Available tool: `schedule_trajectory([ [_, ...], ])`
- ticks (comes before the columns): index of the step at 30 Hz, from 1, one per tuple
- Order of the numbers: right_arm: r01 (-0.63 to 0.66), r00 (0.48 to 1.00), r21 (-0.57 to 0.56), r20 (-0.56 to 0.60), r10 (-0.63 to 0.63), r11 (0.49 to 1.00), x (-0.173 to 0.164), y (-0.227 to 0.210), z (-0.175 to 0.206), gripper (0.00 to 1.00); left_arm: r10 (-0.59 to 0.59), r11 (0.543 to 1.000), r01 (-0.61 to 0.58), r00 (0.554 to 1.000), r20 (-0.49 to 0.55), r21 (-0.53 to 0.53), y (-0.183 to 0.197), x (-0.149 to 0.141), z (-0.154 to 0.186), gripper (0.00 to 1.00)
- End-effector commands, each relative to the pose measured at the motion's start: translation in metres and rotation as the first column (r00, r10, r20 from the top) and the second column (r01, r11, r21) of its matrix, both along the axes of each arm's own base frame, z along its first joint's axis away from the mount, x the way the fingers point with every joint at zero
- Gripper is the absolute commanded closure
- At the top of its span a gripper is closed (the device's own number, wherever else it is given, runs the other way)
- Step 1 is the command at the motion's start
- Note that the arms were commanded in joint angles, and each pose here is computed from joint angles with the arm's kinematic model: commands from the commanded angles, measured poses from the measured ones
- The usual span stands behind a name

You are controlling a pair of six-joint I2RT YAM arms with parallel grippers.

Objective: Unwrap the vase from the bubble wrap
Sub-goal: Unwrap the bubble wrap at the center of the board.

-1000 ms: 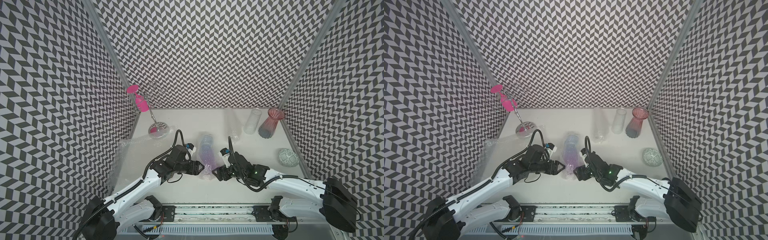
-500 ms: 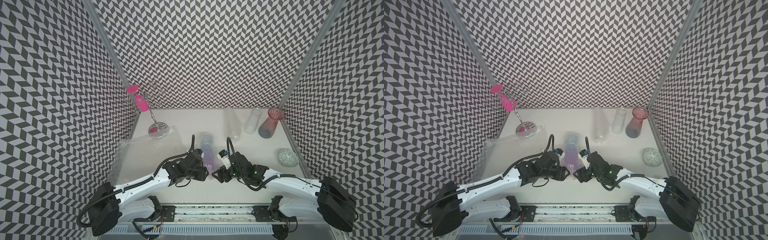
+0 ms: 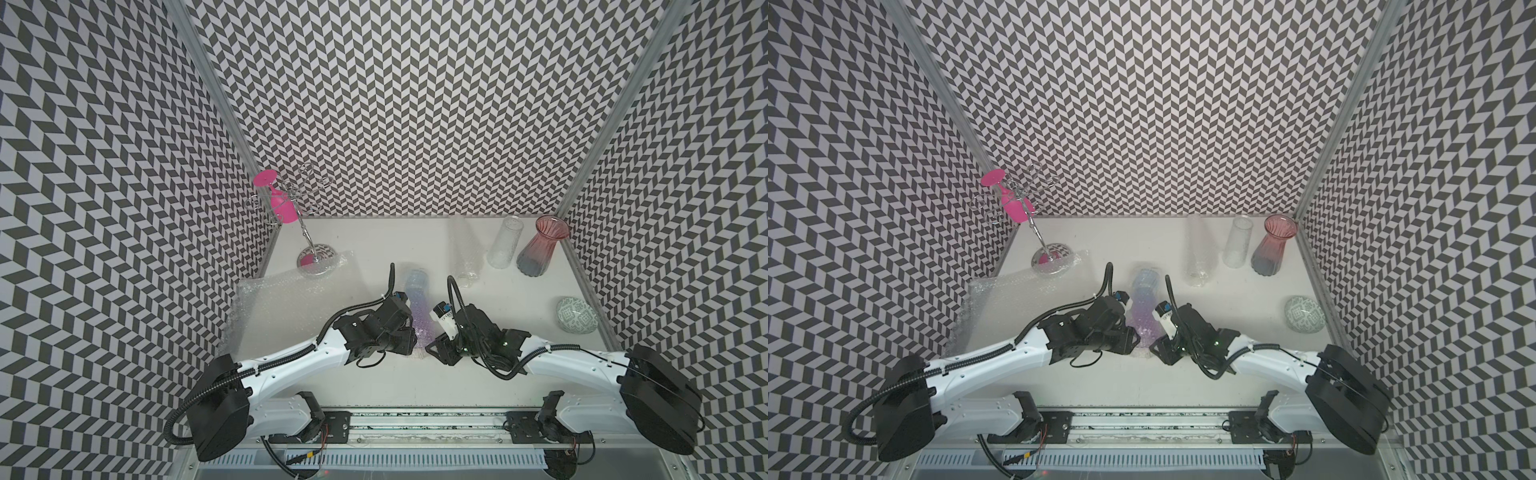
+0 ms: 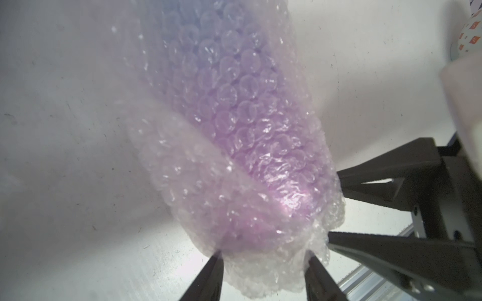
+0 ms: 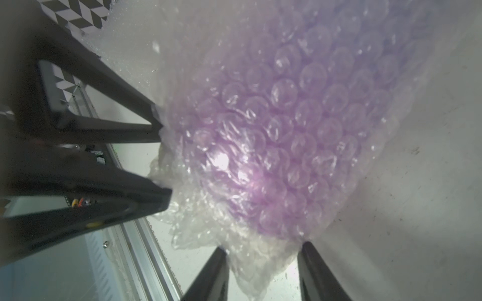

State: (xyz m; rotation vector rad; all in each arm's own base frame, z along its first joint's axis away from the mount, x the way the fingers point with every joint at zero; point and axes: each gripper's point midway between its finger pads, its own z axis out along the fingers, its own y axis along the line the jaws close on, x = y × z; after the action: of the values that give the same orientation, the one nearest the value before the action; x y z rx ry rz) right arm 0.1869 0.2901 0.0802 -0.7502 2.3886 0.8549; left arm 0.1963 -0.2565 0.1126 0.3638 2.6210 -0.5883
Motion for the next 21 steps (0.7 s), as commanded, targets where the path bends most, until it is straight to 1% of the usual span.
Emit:
schedule_trajectory([
  [1,-0.001,0.998,0.051,0.057,-0.002,0.999,0.011,0.009,0.016,0.67,0.007,0.999,-0.008,0.999,0.046,0.031,0.001,0.009,0.007,0.5],
  [4,-0.001,0.998,0.054,0.063,-0.002,0.999,0.012,0.01,0.018,0.76,-0.001,0.999,-0.002,0.998,0.056,0.044,0.0,0.011,0.005,0.5],
  [9,-0.014,0.997,0.063,0.075,0.009,0.998,0.012,0.012,0.022,0.83,-0.017,0.998,0.013,0.998,0.059,0.068,-0.001,0.014,-0.001,0.51],
  [12,-0.015,0.997,0.061,0.075,0.011,0.998,0.012,0.012,0.022,0.86,-0.021,0.998,0.017,0.998,0.063,0.064,-0.003,0.015,-0.001,0.62],
  [16,-0.02,0.997,0.058,0.078,0.016,0.998,0.012,0.012,0.023,0.91,-0.02,0.998,0.016,0.997,0.071,0.058,-0.004,0.016,0.002,0.72],
  [21,-0.019,0.997,0.053,0.082,0.014,0.998,0.012,0.011,0.024,0.96,-0.028,0.999,0.025,0.996,0.083,0.043,-0.005,0.015,0.009,0.9],
])
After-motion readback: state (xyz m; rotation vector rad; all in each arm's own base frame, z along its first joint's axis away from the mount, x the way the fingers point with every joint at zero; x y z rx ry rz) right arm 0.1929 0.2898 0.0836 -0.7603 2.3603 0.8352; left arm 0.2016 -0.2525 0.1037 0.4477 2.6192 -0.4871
